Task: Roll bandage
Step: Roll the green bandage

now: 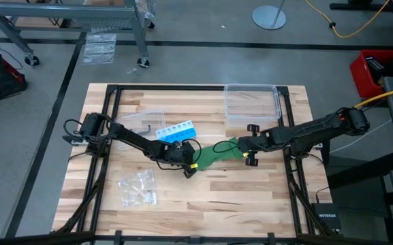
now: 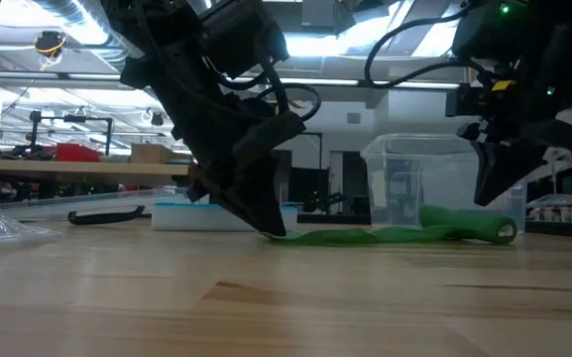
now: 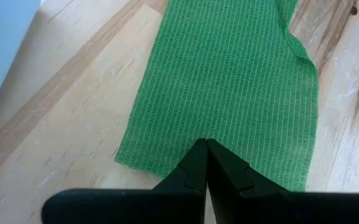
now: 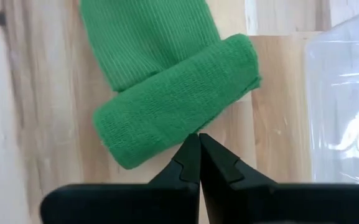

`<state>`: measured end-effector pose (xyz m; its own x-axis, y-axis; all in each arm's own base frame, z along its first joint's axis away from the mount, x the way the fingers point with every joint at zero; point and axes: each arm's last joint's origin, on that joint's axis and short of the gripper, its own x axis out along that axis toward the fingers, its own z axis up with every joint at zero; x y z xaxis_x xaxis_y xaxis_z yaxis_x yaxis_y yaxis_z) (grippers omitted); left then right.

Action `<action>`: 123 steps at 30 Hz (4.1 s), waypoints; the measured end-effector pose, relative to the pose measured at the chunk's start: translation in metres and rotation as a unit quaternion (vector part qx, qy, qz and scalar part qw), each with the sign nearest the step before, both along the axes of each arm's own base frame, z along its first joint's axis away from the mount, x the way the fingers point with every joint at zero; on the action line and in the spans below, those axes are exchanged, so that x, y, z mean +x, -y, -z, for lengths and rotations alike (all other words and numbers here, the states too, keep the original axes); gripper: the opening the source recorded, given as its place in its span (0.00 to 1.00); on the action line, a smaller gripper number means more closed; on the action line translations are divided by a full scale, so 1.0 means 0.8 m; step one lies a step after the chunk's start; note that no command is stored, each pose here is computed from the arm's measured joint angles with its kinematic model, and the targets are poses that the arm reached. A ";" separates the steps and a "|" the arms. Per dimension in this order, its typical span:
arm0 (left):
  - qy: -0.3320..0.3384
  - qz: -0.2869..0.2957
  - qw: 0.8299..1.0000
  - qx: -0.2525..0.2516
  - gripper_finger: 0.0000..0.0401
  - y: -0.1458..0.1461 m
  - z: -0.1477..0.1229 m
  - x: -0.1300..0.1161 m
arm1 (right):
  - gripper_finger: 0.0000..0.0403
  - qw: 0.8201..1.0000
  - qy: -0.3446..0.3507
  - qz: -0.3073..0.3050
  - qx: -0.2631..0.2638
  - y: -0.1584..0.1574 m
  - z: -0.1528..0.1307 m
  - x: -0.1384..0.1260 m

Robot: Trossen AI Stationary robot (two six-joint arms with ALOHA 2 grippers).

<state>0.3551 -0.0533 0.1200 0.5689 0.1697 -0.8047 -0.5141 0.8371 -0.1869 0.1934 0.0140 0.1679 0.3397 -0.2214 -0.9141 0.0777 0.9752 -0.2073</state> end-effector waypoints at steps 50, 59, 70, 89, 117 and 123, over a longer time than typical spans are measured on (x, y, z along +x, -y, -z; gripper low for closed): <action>0.012 0.012 1.000 0.006 0.00 0.001 -0.001 0.003 | 0.01 0.995 0.063 0.023 0.071 -0.001 -0.092 -0.022; 0.012 0.015 1.000 0.007 0.00 0.001 -0.001 0.003 | 0.01 0.957 0.272 -0.007 0.097 -0.005 -0.140 0.004; 0.013 0.014 1.000 0.007 0.00 0.001 -0.001 0.003 | 0.01 0.894 0.440 -0.013 0.089 0.009 -0.262 -0.104; 0.021 0.020 1.000 0.008 0.00 0.001 -0.002 0.005 | 0.01 0.793 0.552 0.060 0.252 0.012 -0.099 -0.152; 0.021 0.020 1.000 0.007 0.00 0.001 -0.002 0.005 | 0.01 0.955 0.182 0.209 0.105 0.008 0.064 -0.060; 0.021 0.020 1.000 0.007 0.00 0.001 -0.002 0.005 | 0.01 0.952 0.195 0.205 0.114 0.006 0.072 -0.045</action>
